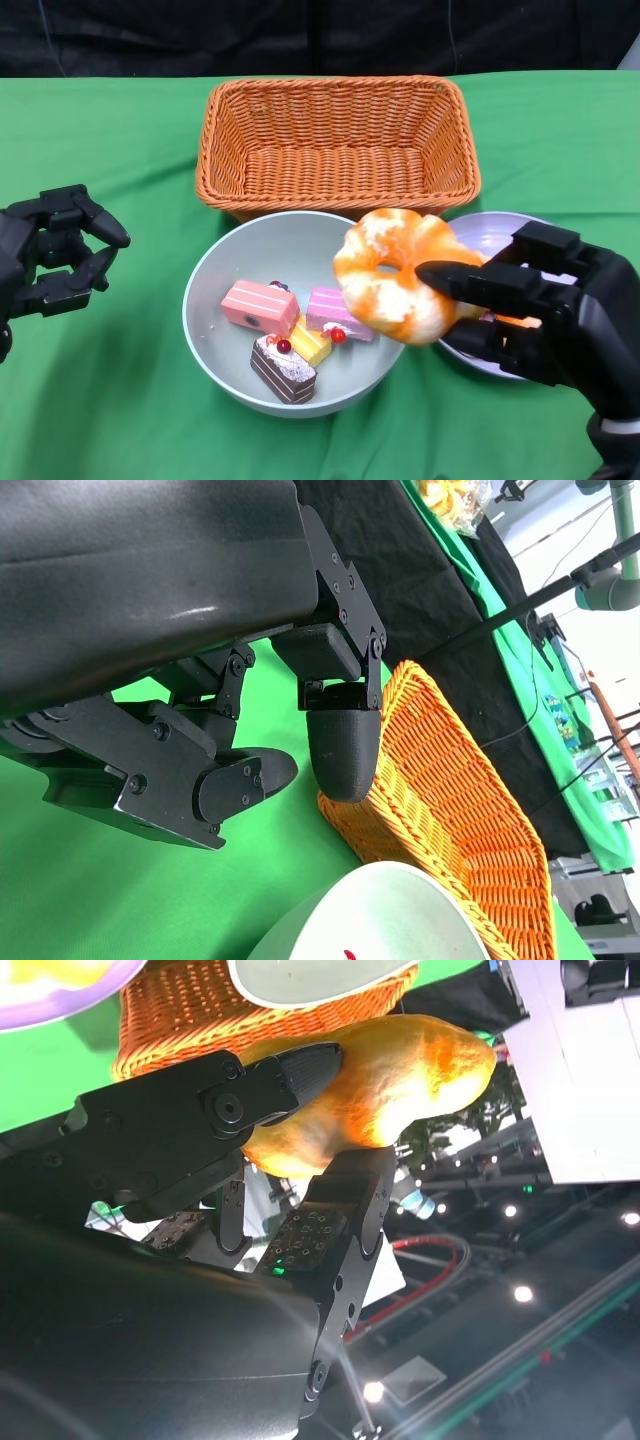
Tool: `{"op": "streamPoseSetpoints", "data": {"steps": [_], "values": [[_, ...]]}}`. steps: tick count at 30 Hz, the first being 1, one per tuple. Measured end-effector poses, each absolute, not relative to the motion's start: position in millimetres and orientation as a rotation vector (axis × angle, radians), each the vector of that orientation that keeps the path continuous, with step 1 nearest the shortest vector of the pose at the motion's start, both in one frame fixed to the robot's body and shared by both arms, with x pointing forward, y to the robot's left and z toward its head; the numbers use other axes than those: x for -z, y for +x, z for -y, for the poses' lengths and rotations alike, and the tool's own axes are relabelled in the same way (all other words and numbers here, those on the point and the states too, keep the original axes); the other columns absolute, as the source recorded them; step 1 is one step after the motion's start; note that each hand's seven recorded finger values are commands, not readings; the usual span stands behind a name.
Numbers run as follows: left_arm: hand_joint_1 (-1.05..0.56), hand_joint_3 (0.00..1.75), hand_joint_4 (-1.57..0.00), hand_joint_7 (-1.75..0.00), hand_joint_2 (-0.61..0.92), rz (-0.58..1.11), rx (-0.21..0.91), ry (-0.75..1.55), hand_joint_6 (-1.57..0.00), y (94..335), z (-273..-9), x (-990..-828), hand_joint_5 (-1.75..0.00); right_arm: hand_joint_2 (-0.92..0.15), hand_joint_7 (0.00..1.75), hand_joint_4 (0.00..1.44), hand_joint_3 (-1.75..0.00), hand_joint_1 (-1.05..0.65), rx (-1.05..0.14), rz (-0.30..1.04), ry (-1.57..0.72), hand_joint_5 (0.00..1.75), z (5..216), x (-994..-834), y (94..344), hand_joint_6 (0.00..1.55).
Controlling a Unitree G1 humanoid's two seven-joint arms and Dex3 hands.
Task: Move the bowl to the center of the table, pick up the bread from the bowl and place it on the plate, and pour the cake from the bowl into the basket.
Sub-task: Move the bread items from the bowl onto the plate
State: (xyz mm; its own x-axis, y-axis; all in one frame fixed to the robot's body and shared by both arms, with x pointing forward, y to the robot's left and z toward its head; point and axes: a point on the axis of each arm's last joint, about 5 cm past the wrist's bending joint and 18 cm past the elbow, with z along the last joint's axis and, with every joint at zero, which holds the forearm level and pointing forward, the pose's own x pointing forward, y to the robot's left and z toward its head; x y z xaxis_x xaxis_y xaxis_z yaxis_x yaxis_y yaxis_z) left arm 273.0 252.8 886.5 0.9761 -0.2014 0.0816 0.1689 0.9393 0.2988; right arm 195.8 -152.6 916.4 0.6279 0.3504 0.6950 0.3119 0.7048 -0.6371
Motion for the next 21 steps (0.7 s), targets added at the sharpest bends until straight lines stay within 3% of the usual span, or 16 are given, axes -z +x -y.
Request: {"op": "streamPoseSetpoints", "data": {"steps": [8,14,18,21], "values": [[0.04,0.76,-0.73,-1.27,0.72,0.107,0.186,0.299,-0.74,273,-255,-887.0,-1.53,-0.90,0.51,0.87,-0.01,-0.16,0.092,0.912,-0.794,1.09,165,-912.3,195,1.06],[0.04,0.76,-0.73,-1.28,0.73,0.107,0.186,0.299,-0.74,273,-255,-887.1,-1.53,-0.90,0.54,0.88,-0.01,-0.15,0.113,0.897,-0.796,1.14,167,-910.6,195,1.04],[0.05,0.76,-0.72,-1.30,0.73,0.098,0.174,0.300,-0.73,272,-258,-887.5,-1.55,-0.89,0.52,0.88,-0.01,-0.13,0.229,0.697,-0.875,1.21,187,-890.4,199,1.05],[0.05,0.77,-0.72,-1.31,0.73,0.095,0.165,0.297,-0.72,272,-260,-888.2,-1.56,-0.89,0.52,0.84,0.00,-0.13,0.254,0.637,-0.896,1.30,193,-883.0,200,1.05]]}}
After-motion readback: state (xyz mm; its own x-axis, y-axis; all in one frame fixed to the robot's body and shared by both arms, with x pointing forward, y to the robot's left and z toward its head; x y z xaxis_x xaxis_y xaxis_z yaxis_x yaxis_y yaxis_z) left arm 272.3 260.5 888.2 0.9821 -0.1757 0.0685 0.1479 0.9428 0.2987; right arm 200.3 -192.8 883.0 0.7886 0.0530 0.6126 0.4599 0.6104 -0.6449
